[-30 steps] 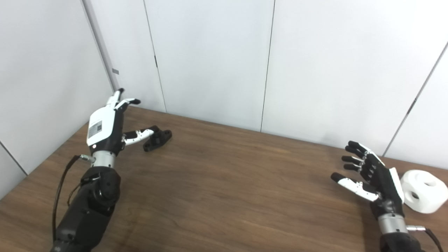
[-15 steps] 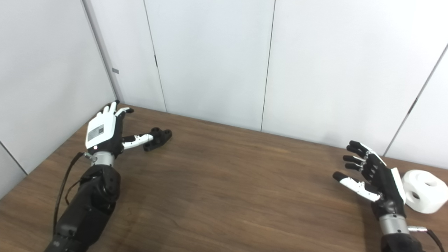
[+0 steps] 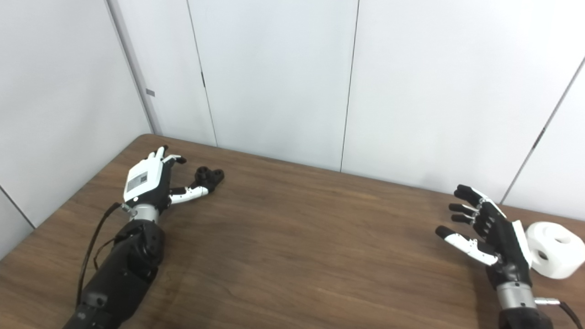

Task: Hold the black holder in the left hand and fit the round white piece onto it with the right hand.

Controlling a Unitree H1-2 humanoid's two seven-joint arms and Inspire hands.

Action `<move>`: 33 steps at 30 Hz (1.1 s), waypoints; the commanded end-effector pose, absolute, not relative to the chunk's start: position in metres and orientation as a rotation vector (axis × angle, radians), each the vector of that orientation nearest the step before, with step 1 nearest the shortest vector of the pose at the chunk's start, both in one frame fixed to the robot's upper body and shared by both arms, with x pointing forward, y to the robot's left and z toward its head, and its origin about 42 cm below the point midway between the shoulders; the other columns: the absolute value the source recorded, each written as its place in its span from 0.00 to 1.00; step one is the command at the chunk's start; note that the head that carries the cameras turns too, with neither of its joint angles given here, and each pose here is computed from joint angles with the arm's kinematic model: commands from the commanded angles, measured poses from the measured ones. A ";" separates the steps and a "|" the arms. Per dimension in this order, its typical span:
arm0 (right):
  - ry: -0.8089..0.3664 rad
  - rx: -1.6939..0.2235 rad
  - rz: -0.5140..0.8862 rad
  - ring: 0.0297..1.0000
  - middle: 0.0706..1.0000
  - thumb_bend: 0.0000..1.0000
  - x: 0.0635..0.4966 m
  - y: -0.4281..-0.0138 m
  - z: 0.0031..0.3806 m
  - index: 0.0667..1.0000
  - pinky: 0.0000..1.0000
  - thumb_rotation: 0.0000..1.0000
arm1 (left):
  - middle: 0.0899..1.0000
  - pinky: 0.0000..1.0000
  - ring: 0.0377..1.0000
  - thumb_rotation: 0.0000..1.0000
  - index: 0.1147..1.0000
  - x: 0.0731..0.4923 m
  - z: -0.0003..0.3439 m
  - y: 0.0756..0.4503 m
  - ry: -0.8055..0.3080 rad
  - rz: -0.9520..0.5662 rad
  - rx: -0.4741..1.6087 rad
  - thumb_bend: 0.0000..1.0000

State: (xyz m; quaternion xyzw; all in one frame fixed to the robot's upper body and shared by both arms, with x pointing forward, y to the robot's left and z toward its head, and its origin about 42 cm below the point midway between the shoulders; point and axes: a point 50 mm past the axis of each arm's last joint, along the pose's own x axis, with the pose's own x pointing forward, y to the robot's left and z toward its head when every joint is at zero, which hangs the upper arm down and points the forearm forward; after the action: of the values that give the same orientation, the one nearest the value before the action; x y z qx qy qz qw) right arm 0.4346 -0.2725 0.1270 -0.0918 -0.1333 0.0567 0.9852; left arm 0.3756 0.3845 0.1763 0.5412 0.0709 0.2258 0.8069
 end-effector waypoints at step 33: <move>-0.140 -0.185 0.101 0.73 0.80 0.76 0.390 -0.290 0.074 0.77 0.68 0.33 | 1.00 1.00 1.00 0.43 0.72 0.408 0.175 0.395 0.122 0.539 1.078 0.93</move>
State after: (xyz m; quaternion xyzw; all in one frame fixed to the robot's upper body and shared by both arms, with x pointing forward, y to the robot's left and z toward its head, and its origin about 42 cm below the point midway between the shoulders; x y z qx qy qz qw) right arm 0.4293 -0.2805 0.1266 -0.1004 -0.1348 0.0554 0.9842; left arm 0.3906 0.3930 0.1455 0.5113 0.1045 0.2296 0.8215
